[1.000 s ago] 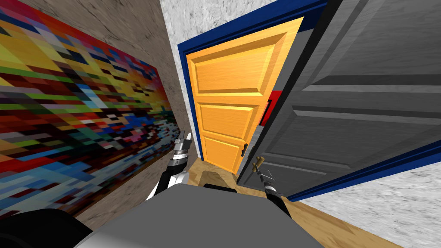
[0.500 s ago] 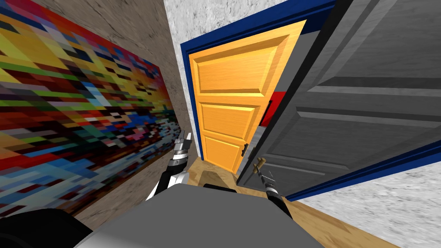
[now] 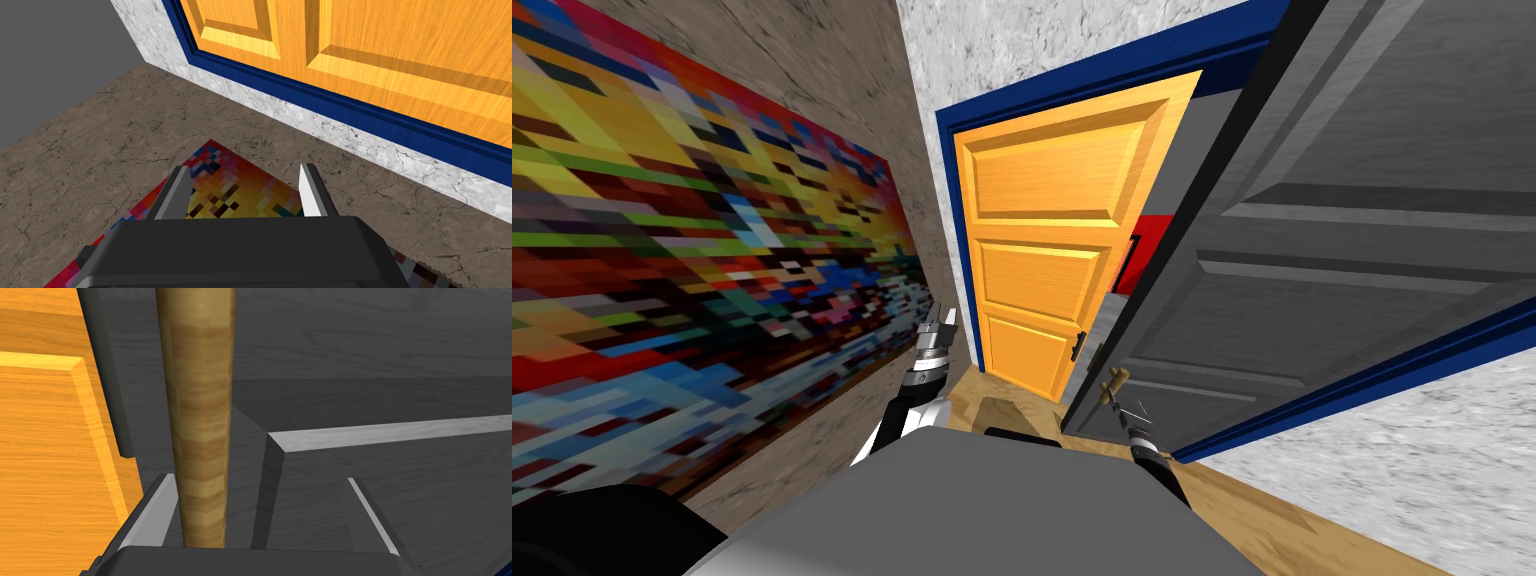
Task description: Pull the door open
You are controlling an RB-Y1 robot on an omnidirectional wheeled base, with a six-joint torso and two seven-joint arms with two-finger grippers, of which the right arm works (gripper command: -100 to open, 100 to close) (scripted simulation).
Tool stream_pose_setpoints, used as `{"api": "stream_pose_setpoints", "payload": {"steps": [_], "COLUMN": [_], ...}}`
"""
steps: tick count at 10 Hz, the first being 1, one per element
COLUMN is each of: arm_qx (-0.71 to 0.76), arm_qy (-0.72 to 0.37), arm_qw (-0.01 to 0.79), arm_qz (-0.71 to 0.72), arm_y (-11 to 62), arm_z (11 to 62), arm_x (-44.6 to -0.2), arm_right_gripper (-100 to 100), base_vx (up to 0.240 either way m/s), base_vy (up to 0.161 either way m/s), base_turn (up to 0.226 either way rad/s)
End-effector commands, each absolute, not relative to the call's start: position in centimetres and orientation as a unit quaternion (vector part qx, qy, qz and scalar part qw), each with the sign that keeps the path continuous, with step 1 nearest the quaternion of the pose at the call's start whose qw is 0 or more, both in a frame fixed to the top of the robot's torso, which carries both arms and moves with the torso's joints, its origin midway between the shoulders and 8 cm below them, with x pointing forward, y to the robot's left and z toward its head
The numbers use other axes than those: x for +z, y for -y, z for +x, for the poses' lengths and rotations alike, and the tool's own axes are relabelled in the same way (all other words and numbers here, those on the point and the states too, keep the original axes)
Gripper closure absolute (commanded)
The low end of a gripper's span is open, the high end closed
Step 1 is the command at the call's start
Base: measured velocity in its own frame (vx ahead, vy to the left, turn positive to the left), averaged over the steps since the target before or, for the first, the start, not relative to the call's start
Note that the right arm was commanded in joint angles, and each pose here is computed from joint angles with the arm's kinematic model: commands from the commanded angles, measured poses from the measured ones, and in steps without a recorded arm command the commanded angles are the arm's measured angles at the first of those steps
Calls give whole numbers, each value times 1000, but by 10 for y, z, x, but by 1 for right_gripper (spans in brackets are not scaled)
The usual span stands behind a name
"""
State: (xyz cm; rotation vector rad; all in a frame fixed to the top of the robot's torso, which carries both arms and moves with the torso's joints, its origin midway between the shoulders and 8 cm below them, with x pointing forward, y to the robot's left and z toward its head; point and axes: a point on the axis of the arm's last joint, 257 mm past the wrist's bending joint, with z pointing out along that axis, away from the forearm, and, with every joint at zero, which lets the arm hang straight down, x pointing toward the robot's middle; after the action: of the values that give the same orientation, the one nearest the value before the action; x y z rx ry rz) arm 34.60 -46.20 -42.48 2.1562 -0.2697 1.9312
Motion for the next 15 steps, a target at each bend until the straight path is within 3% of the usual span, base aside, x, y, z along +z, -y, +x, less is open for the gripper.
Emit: {"api": "stream_pose_setpoints", "payload": {"steps": [1, 7, 8, 15], "arm_qx": [647, 647, 674, 703], "arm_qy": [98, 98, 78, 19], "arm_qw": [145, 145, 101, 26], "arm_qz": [742, 742, 728, 711], "arm_y": [495, 495, 455, 416], "arm_z": [331, 331, 348, 342], "arm_x": [-428, -428, -417, -396], "arm_right_gripper": [100, 100, 100, 100], "base_vx": [-16, 2, -107, -201], "base_vy": [7, 3, -19, -94], "base_turn": [23, -3, 261, 201]}}
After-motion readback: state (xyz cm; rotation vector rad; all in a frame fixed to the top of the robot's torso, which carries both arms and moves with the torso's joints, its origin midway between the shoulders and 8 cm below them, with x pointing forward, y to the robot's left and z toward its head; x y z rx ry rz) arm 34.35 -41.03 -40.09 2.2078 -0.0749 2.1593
